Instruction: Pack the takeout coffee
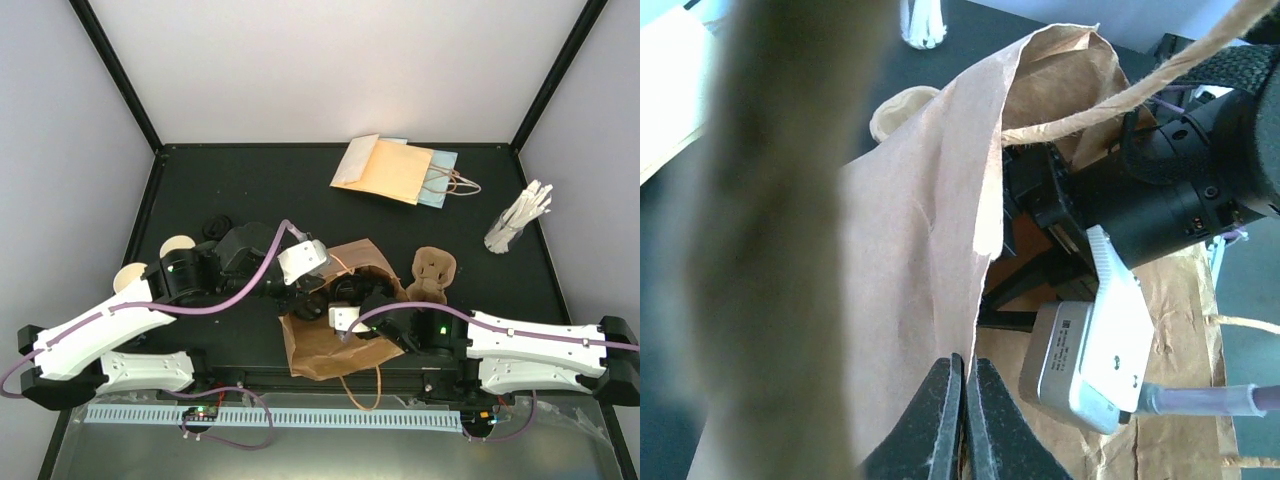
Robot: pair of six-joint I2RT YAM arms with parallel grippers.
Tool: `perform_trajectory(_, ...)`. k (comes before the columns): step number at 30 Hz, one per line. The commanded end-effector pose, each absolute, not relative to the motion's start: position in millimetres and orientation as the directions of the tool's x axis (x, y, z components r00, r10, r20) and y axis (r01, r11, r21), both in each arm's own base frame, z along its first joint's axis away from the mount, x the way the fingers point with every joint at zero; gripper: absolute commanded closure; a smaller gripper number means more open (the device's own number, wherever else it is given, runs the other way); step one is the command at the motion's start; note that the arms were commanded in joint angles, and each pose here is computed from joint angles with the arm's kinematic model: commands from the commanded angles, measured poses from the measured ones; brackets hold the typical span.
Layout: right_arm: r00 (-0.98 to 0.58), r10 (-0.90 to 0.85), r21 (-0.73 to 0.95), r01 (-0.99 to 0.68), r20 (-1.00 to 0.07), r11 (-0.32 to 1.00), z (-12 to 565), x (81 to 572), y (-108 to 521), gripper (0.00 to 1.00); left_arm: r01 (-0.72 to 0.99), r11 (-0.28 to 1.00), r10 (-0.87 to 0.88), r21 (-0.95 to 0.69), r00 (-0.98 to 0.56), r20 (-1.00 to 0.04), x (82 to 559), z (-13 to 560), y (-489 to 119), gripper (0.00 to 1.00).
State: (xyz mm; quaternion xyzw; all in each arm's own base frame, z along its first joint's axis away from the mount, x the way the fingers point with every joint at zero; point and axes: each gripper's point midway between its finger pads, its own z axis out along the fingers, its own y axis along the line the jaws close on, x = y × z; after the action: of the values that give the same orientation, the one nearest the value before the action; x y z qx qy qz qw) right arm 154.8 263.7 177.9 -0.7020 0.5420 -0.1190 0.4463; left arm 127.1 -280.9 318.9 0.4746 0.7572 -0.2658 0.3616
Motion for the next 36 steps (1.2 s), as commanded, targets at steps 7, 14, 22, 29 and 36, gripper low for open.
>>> perform_trajectory(7, 0.408, -0.854, -0.762, -0.647, -0.324, -0.019, 180.5, 153.8, 270.5, 0.59, 0.933, 0.332, 0.449, -0.136, -0.283, -0.847, 105.2, 339.9, -281.4, 0.99)
perform_trajectory(14, 0.420, -0.847, -0.710, -0.700, -0.326, -0.075, 161.9, 141.7, 271.0, 0.60, 0.927, 0.346, 0.456, -0.145, -0.302, -0.837, 106.6, 333.2, -281.5, 0.98)
perform_trajectory(22, 0.400, -0.859, -0.678, -0.730, -0.320, -0.087, 144.5, 137.6, 274.4, 0.61, 0.916, 0.374, 0.442, -0.148, -0.316, -0.839, 112.0, 333.1, -283.4, 0.99)
perform_trajectory(29, 0.357, -0.878, -0.696, -0.717, -0.320, -0.037, 156.4, 138.7, 276.5, 0.61, 0.912, 0.375, 0.432, -0.168, -0.332, -0.839, 117.7, 329.7, -299.4, 0.98)
perform_trajectory(36, 0.317, -0.880, -0.697, -0.717, -0.354, 0.023, 173.6, 135.6, 285.3, 0.61, 0.916, 0.365, 0.417, -0.168, -0.323, -0.849, 118.1, 333.0, -304.3, 0.98)
